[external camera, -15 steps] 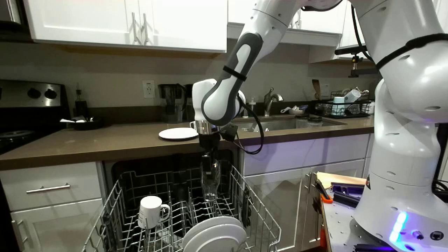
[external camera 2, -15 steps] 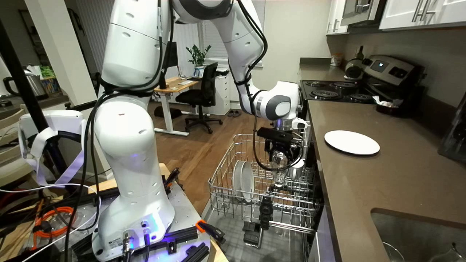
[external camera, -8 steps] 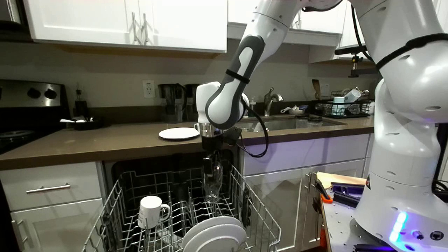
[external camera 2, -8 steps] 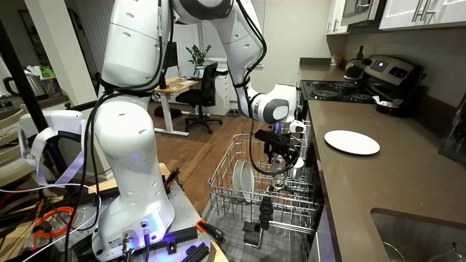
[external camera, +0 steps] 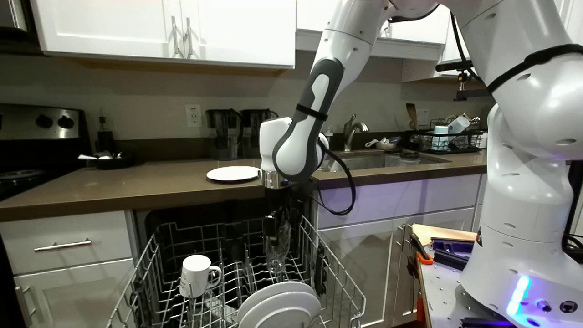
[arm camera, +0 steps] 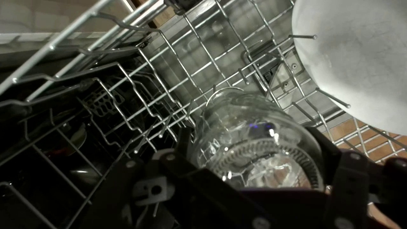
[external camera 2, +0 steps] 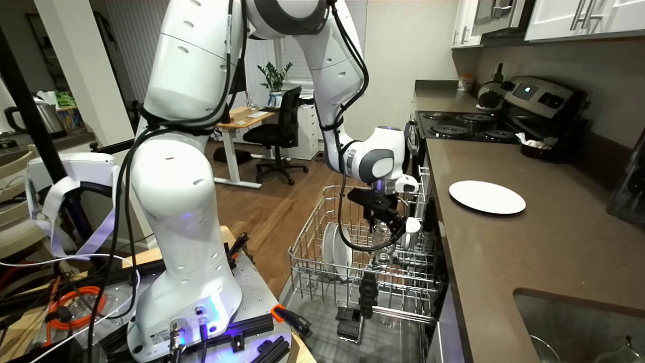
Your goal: Move the glass jar to the right
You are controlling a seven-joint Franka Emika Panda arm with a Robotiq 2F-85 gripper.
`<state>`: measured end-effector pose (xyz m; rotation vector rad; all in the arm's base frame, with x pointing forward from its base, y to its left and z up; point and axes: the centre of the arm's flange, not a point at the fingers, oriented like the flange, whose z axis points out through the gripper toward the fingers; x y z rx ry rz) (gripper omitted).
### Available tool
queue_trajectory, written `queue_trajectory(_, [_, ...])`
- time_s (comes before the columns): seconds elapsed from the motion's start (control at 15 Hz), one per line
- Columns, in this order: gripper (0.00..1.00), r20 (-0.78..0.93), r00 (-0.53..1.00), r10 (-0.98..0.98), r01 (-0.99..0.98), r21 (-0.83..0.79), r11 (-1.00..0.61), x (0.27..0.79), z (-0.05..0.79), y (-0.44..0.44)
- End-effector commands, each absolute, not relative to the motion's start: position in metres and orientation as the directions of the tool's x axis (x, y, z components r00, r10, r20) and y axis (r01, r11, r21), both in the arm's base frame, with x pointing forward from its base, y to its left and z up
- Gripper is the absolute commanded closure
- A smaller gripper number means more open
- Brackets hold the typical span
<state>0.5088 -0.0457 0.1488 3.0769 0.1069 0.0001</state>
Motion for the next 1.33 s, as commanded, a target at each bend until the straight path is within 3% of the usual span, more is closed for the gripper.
queue_trajectory(0.0, [0.39, 0.019, 0.999, 0.038, 0.037, 0.076, -0.996, 0.505, 0.142, -0.039])
queue_trajectory(1.27, [0.39, -0.027, 1.0, -0.013, -0.01, 0.095, -0.995, 0.499, 0.1, -0.048])
